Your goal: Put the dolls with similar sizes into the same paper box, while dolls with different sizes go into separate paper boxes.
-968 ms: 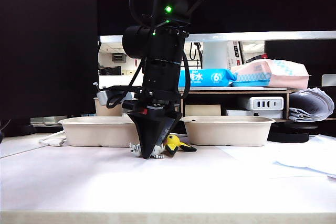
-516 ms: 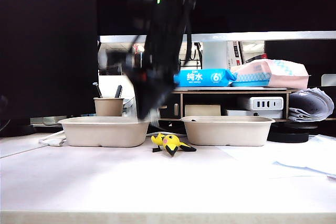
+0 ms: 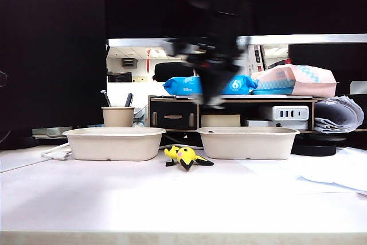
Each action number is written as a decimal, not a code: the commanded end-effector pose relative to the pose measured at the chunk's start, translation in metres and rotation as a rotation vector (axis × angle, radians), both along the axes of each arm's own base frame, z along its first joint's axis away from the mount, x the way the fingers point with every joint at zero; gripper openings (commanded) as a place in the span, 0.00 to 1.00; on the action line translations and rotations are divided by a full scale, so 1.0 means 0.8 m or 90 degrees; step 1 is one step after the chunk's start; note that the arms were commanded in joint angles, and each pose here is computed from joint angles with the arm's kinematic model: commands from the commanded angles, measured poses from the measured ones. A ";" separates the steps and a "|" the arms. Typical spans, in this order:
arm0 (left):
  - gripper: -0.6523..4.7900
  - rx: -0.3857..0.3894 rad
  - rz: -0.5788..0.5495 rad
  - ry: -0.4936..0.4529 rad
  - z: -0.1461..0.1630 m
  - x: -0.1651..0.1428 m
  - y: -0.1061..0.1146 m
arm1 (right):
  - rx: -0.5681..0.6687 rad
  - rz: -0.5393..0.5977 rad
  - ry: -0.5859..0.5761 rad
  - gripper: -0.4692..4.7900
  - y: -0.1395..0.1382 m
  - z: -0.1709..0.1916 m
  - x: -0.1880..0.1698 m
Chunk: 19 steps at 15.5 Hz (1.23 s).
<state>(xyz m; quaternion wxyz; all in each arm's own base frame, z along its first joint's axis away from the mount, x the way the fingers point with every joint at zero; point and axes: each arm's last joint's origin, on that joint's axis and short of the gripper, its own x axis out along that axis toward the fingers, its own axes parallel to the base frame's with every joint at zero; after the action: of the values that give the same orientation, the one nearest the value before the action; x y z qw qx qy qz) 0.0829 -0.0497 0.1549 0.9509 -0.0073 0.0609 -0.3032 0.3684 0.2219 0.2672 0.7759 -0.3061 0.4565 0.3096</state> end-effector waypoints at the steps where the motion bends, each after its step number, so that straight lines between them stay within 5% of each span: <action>1: 0.11 -0.001 -0.002 -0.002 0.001 0.000 0.000 | 0.006 -0.044 -0.008 0.25 -0.033 0.006 0.017; 8: 0.11 0.000 -0.073 -0.001 0.000 -0.008 -0.011 | -0.015 -0.116 -0.066 0.25 -0.067 0.003 0.045; 11: 0.11 0.000 -0.073 0.000 0.000 -0.008 -0.011 | -0.012 -0.127 -0.058 0.44 -0.066 0.001 0.045; 14: 0.11 0.000 -0.073 0.000 0.000 -0.008 -0.011 | -0.010 -0.125 -0.041 0.49 -0.067 0.000 0.042; 17: 0.11 0.000 -0.072 0.000 0.000 -0.008 -0.011 | 0.147 -0.057 0.086 0.49 -0.054 -0.003 0.030; 19: 0.11 0.014 -0.067 0.022 -0.004 -0.005 -0.012 | 0.142 0.012 0.117 0.51 -0.026 -0.005 0.012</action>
<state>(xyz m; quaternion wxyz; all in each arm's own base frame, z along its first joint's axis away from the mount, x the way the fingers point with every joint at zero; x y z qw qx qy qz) 0.0783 -0.0591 0.1518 0.9323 0.0007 0.0794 -0.3530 0.3818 0.1962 0.2608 0.7636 -0.1834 0.4905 0.3777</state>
